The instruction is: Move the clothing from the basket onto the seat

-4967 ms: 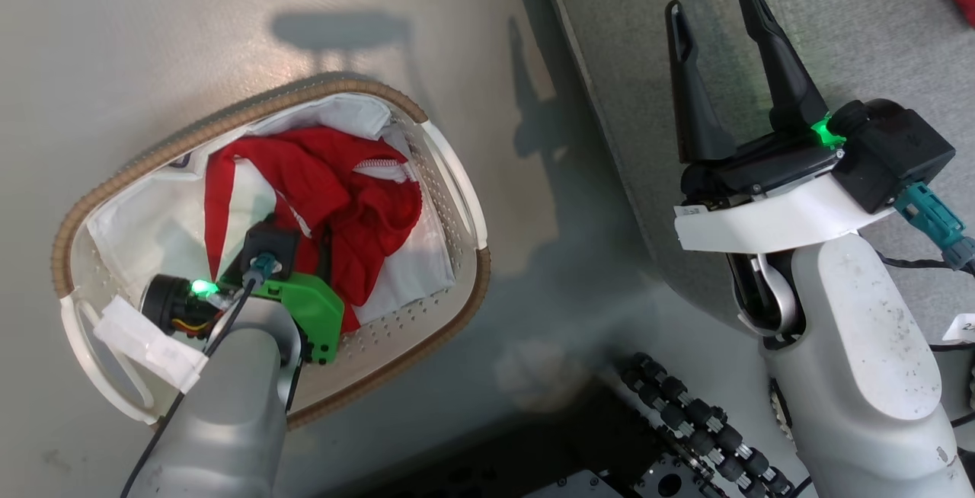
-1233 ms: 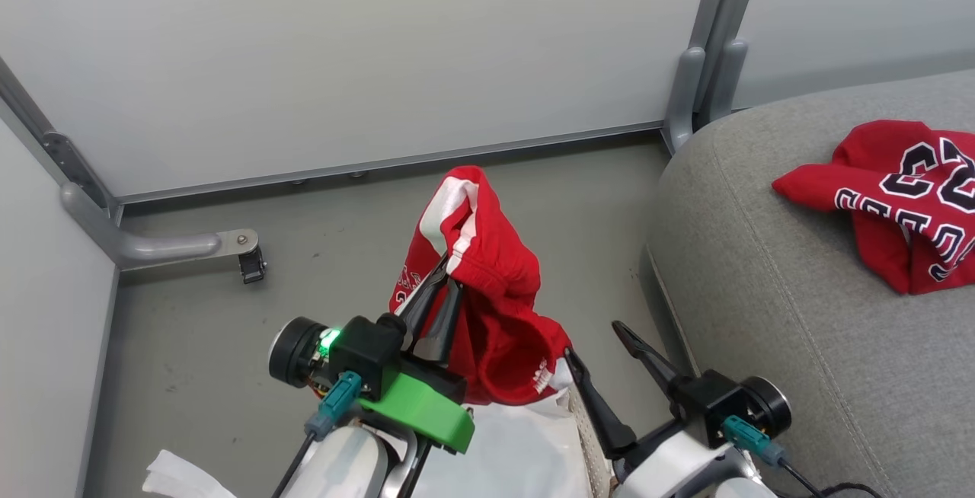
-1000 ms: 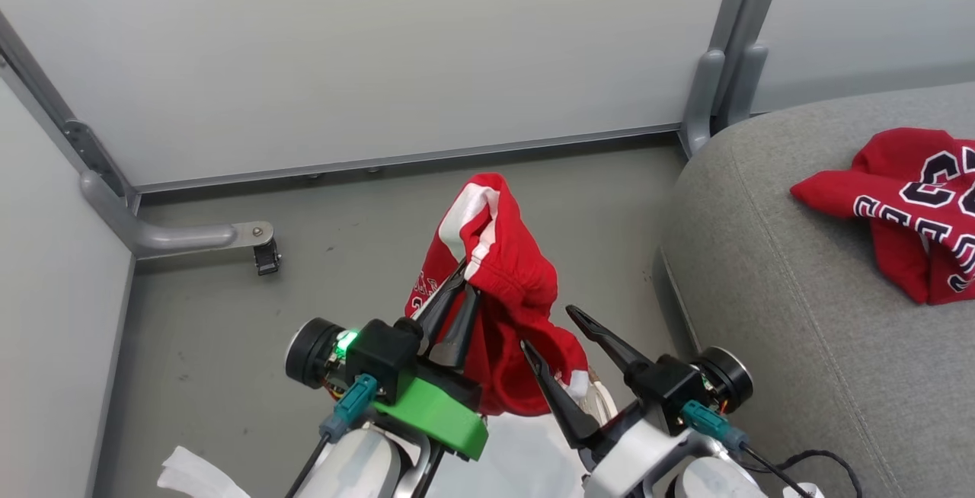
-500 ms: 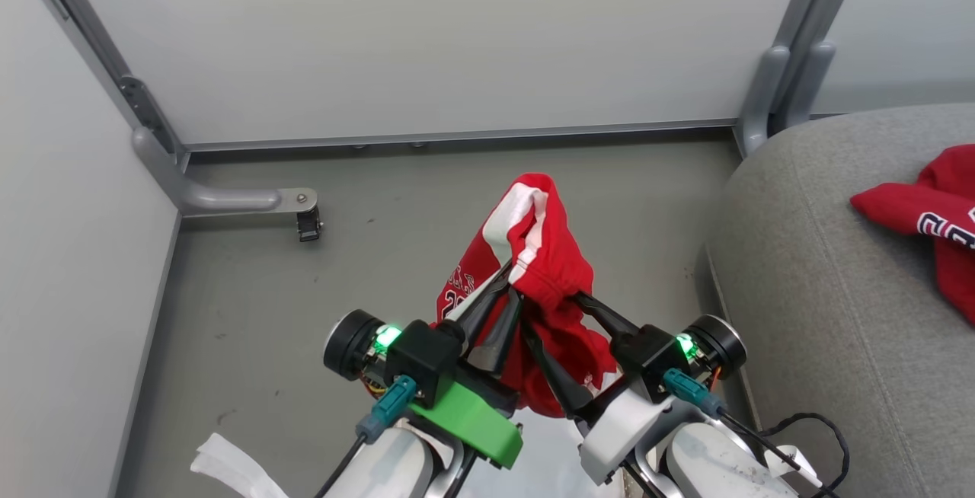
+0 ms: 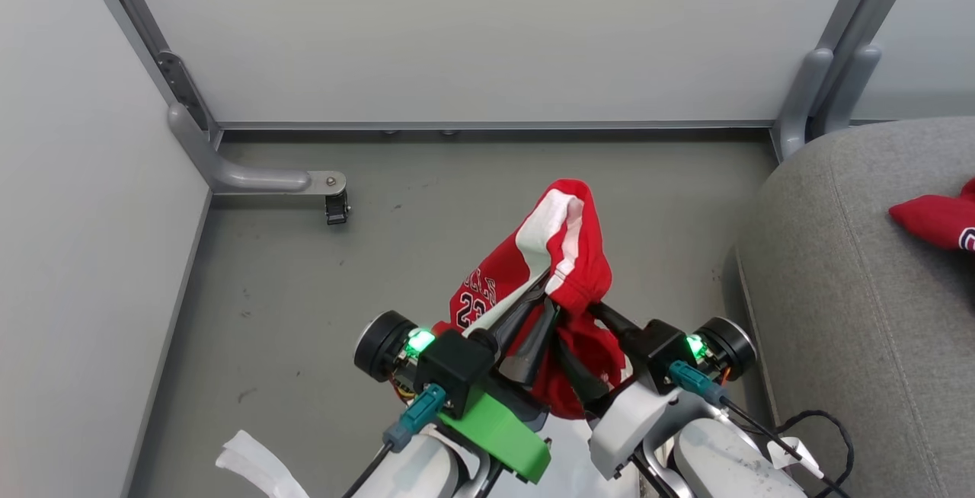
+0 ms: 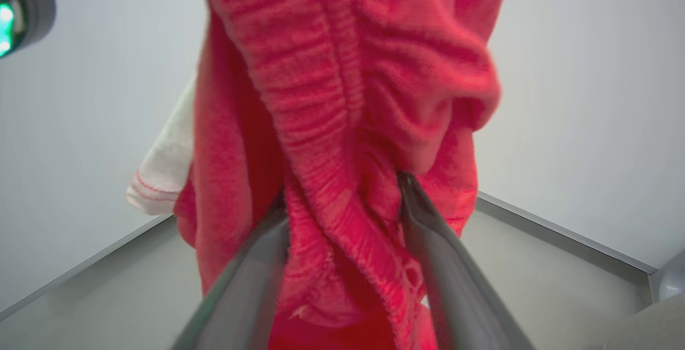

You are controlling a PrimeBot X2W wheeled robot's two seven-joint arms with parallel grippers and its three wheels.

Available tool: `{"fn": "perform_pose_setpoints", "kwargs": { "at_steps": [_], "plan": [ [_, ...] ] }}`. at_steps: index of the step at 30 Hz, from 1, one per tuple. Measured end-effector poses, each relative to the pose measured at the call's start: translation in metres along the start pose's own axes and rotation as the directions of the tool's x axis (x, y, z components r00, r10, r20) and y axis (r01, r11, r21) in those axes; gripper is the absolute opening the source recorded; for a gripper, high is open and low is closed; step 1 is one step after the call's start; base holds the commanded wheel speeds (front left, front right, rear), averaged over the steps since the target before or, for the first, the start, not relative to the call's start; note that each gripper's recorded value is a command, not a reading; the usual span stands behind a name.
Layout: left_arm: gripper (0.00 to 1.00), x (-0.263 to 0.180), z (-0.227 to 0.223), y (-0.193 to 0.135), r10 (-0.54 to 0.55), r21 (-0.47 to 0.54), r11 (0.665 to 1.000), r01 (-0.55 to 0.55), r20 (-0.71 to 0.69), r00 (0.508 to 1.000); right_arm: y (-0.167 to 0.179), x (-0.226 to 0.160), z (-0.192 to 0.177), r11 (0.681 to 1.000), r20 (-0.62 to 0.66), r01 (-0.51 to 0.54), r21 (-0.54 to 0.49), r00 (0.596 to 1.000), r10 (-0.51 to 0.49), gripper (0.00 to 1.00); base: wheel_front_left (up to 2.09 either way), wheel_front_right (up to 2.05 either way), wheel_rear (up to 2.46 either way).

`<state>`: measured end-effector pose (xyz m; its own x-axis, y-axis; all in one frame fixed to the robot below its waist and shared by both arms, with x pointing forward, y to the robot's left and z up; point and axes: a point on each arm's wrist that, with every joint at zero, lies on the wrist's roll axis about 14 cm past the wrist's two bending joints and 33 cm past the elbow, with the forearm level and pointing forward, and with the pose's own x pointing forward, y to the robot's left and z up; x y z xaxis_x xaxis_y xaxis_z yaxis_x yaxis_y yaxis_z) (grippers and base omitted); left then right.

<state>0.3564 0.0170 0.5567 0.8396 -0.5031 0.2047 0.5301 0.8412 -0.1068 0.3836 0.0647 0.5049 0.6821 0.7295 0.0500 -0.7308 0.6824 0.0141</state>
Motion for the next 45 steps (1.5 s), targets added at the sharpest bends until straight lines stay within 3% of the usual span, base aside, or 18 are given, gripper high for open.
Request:
{"fn": "perform_pose_setpoints", "kwargs": {
  "at_steps": [1,8,9,11,12,27,37,45],
  "plan": [
    [0.00,0.000,0.000,0.000,-0.001,0.000,1.000,0.001,-0.001,1.000,0.000,0.000,-0.001,1.000,-0.002,-0.001,0.003,1.000,0.001,0.00,0.00,0.00,0.00],
    [0.00,0.002,0.000,0.000,0.004,-0.003,1.000,-0.004,0.001,1.000,-0.015,-0.003,0.003,0.998,0.011,0.051,0.022,0.999,-0.052,0.00,0.00,0.00,0.00],
    [0.18,0.003,0.000,0.001,0.004,-0.001,1.000,-0.004,0.002,1.000,-0.019,-0.004,0.005,0.998,0.016,0.062,0.022,0.998,-0.062,0.00,0.00,0.00,0.00],
    [0.84,0.004,0.000,0.001,0.002,0.004,1.000,-0.002,0.002,1.000,-0.025,-0.007,0.008,0.996,0.026,0.085,0.025,0.996,-0.085,0.00,0.00,0.00,0.00],
    [1.00,0.005,-0.001,0.000,-0.001,0.006,1.000,0.001,0.001,1.000,-0.029,-0.009,0.009,0.995,0.030,0.100,0.028,0.994,-0.101,0.00,0.00,0.00,0.00],
    [1.00,0.022,-0.034,-0.018,-0.085,-0.018,0.996,0.084,-0.076,0.993,-0.088,-0.070,0.015,0.937,0.052,0.345,0.050,0.936,-0.348,0.00,0.00,0.00,0.00],
    [1.00,0.043,-0.051,-0.062,-0.238,-0.072,0.970,0.231,-0.099,0.966,-0.129,-0.134,0.025,0.839,0.077,0.541,0.061,0.835,-0.544,0.00,0.00,0.00,0.00],
    [1.00,0.056,-0.066,-0.102,-0.364,-0.123,0.928,0.351,-0.115,0.924,-0.151,-0.192,0.031,0.732,0.089,0.678,0.064,0.727,-0.681,0.00,0.00,0.00,0.00]
  ]
}}
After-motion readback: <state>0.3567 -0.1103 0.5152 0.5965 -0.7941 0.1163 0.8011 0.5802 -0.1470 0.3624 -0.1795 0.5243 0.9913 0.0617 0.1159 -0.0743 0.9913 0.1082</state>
